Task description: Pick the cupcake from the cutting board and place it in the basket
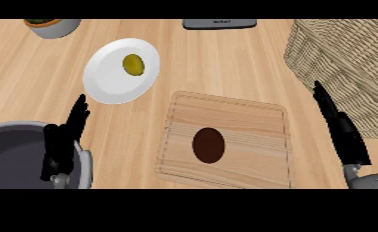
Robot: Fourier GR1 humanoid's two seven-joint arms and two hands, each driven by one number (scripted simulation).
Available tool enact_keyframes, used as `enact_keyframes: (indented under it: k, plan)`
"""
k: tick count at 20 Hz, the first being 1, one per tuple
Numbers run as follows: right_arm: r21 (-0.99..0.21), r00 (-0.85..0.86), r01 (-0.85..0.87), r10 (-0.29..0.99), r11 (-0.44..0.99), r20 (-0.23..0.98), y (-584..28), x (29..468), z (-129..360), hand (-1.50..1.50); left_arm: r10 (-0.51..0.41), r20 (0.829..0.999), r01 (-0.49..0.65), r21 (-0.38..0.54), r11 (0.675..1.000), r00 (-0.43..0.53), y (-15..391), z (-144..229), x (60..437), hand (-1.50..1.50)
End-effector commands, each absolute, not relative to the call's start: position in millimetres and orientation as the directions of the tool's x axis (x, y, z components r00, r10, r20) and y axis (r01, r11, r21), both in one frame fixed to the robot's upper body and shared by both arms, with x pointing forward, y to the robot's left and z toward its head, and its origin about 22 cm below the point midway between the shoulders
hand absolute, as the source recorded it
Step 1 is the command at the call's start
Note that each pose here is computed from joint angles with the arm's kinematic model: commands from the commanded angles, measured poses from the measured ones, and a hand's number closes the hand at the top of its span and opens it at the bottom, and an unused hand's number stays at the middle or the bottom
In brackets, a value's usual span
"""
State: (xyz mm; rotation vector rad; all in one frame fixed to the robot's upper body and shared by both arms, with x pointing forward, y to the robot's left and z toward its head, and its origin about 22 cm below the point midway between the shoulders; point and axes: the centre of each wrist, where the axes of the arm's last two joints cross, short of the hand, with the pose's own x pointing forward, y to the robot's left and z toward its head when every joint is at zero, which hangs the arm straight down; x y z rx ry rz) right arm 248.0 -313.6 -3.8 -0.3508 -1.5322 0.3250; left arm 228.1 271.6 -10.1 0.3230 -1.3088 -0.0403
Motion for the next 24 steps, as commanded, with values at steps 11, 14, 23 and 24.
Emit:
enact_keyframes:
  k: [11, 14, 23, 24]
  plan:
    - [-0.563, -0.710, -0.630, -0.104, 0.535, 0.697, -119, 285, 93, -1.50, -0.161, 0.973, -0.021, 0.167, 0.986, 0.167, 278, 43, 260, 0.00]
    - [-0.499, -0.701, -0.637, -0.172, 0.588, 0.692, -57, 255, 76, -1.50, -0.161, 0.969, -0.050, 0.173, 0.984, 0.188, 300, 39, 264, 0.00]
    - [-0.699, -0.680, -0.533, 0.250, 0.477, 0.689, -47, 239, 166, -1.50, -0.158, 0.965, -0.089, 0.180, 0.980, 0.211, 316, 36, 273, 0.00]
    - [-0.764, -0.698, -0.478, 0.341, 0.432, 0.630, -45, 249, 176, -1.50, -0.162, 0.964, -0.094, 0.185, 0.978, 0.211, 315, 42, 274, 0.00]
